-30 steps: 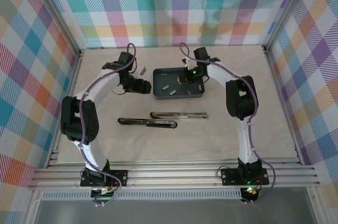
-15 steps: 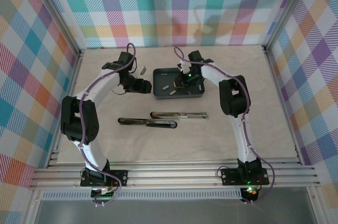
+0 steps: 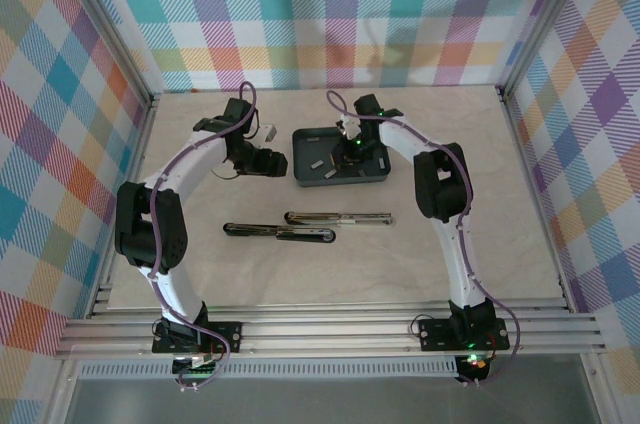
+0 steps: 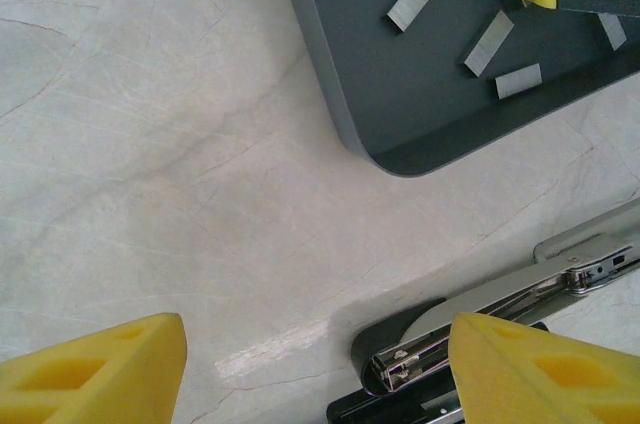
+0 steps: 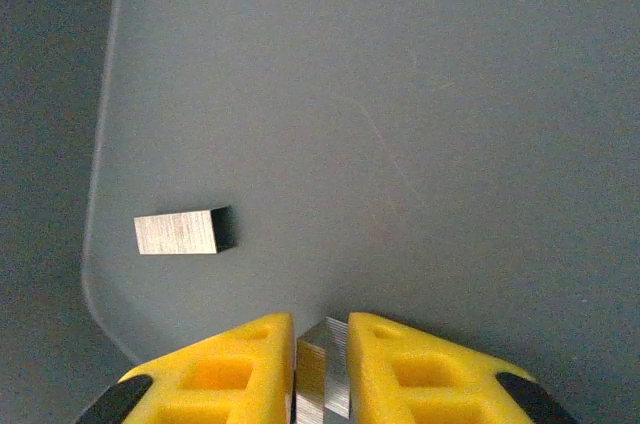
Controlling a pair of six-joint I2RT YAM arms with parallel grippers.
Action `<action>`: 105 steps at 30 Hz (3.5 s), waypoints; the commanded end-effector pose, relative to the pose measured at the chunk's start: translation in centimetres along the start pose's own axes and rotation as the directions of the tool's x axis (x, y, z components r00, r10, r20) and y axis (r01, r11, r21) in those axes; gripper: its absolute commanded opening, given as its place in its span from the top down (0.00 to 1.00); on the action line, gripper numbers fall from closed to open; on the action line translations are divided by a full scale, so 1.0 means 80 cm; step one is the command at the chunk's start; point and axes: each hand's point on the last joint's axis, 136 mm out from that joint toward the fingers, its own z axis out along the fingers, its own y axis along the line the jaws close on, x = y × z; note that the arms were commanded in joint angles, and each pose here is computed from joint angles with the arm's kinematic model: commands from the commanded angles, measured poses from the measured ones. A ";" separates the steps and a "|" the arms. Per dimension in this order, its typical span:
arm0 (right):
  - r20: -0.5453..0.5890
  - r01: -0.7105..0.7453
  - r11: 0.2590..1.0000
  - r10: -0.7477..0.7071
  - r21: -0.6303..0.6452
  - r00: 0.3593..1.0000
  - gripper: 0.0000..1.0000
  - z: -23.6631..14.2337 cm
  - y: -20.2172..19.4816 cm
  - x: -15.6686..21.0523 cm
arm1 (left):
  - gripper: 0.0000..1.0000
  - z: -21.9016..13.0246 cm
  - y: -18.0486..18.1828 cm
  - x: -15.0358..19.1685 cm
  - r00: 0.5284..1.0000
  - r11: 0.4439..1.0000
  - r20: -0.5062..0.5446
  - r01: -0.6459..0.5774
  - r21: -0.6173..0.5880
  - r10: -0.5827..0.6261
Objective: Load the staples into the stapler
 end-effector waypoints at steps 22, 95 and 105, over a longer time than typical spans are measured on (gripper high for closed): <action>0.059 -0.011 0.963 -0.006 0.271 0.998 0.76 -0.050 -0.038 -0.017 | 0.30 0.001 -0.002 -0.006 1.000 1.000 0.006 0.016 0.015 -0.016; 0.224 0.461 0.882 -0.470 0.094 0.854 0.57 -0.135 0.055 -0.054 | 0.30 0.118 -0.019 -0.121 0.975 0.967 0.053 0.208 0.145 -0.218; 0.229 0.500 0.854 -0.520 0.140 0.823 0.55 -0.163 0.028 -0.043 | 0.30 0.156 -0.081 -0.145 0.989 0.961 0.024 0.134 0.240 -0.144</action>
